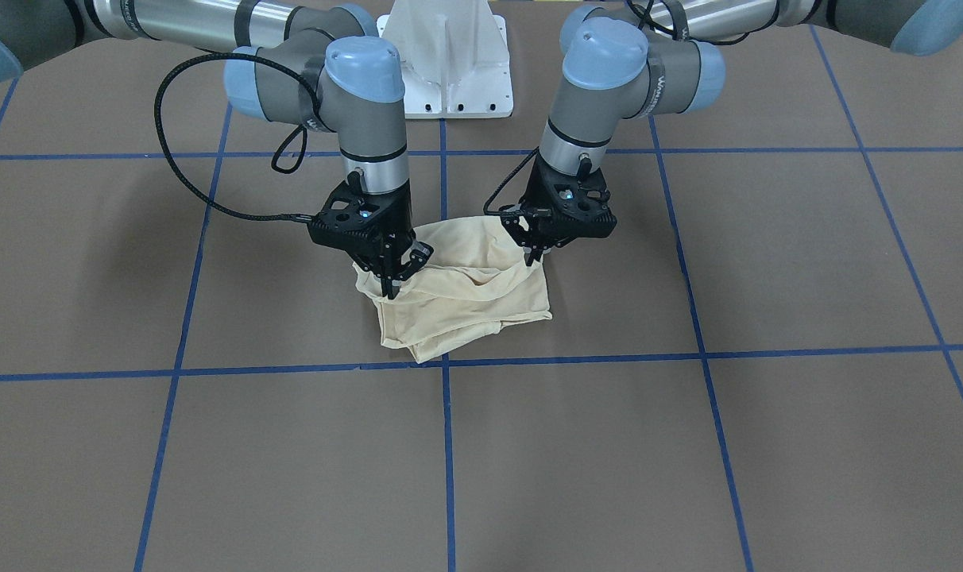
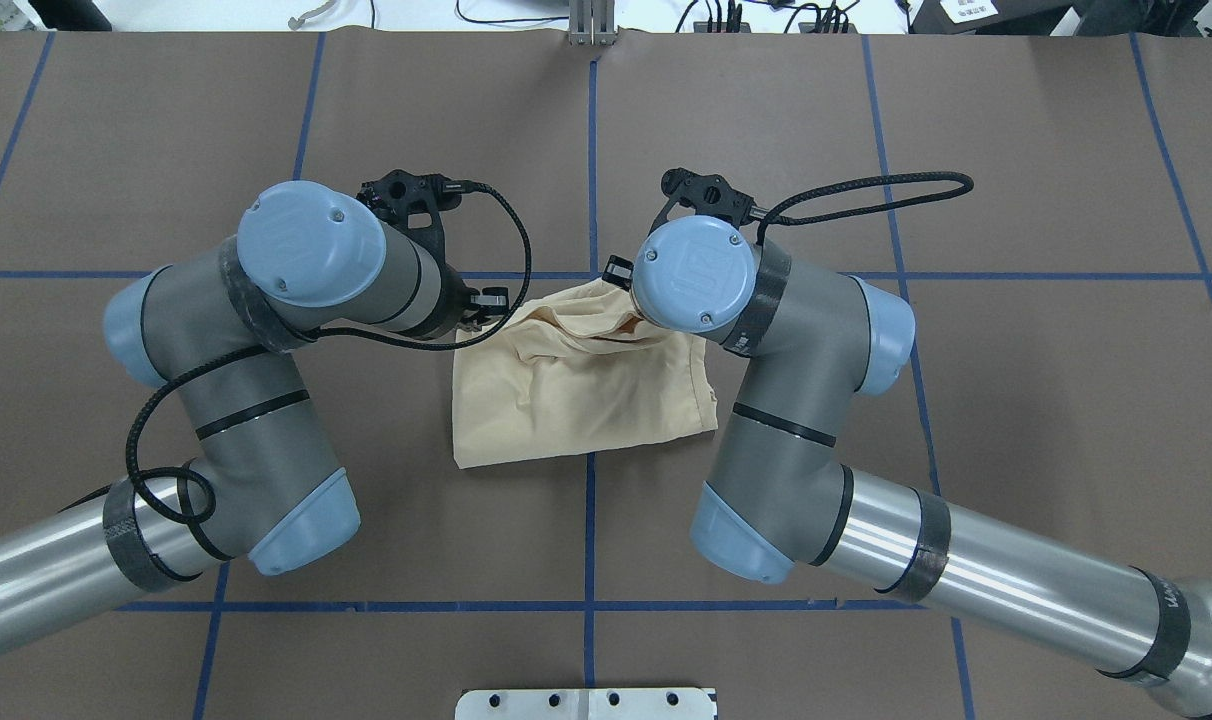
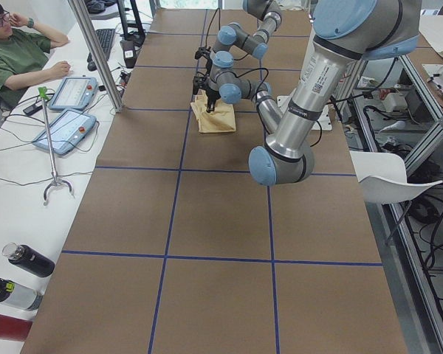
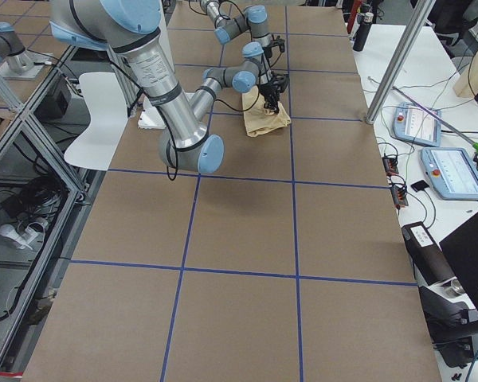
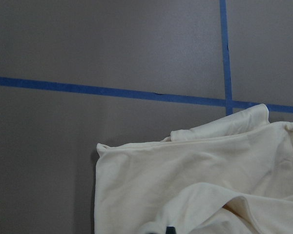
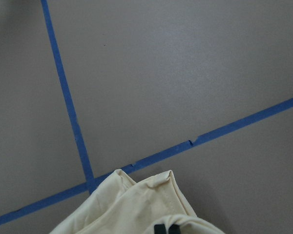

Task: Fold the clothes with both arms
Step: 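Release the folded edge and raise both grippers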

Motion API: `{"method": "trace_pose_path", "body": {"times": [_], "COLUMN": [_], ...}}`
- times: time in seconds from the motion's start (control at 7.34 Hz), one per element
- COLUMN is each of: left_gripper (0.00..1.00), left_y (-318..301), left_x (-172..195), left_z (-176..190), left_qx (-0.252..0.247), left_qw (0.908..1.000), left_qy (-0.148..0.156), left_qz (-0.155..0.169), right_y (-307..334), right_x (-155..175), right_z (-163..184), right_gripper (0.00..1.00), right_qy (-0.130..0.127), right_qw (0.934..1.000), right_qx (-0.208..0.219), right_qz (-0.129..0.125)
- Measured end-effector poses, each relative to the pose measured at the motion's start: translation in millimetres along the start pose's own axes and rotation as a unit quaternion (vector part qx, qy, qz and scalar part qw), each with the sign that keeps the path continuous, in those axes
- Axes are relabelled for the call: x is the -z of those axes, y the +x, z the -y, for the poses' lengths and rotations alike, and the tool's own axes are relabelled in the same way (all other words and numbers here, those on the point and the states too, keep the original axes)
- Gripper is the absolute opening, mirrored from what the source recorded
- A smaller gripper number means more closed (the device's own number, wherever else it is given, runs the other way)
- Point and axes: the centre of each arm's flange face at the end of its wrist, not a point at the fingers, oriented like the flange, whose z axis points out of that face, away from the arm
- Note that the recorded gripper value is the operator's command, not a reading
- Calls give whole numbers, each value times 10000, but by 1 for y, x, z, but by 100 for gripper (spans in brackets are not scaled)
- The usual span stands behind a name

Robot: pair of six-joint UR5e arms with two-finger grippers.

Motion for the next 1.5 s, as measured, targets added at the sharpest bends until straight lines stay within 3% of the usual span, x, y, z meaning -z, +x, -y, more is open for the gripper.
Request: {"method": "trace_pose_path", "body": {"times": [0.41, 0.95, 1.09, 1.23, 1.36, 1.5], "left_gripper": [0, 0, 4, 99, 100, 100], "left_y": [-6, -10, -10, -12, -14, -19], "left_x": [-38, -46, -45, -44, -42, -40], "left_z": [14, 17, 18, 22, 26, 30], "left_qx": [9, 7, -6, -96, -234, -318], "left_qw": [9998, 9997, 9997, 9996, 9993, 9990], "left_qy": [116, 177, 186, 203, 228, 268], "left_qz": [140, 160, 161, 164, 170, 159], "right_y": [3, -8, -15, -20, -22, -22], "right_x": [-15, -13, -16, -21, -29, -38], "right_z": [11, 30, 31, 32, 34, 37], "right_gripper": [0, 0, 7, 90, 100, 100], "right_qy": [3, -29, -27, -23, -11, 10], "right_qw": [9999, 10000, 10000, 9999, 9999, 10000], "right_qx": [47, -23, -31, -37, -35, -10], "right_qz": [-151, -70, -89, -104, -101, -55]}}
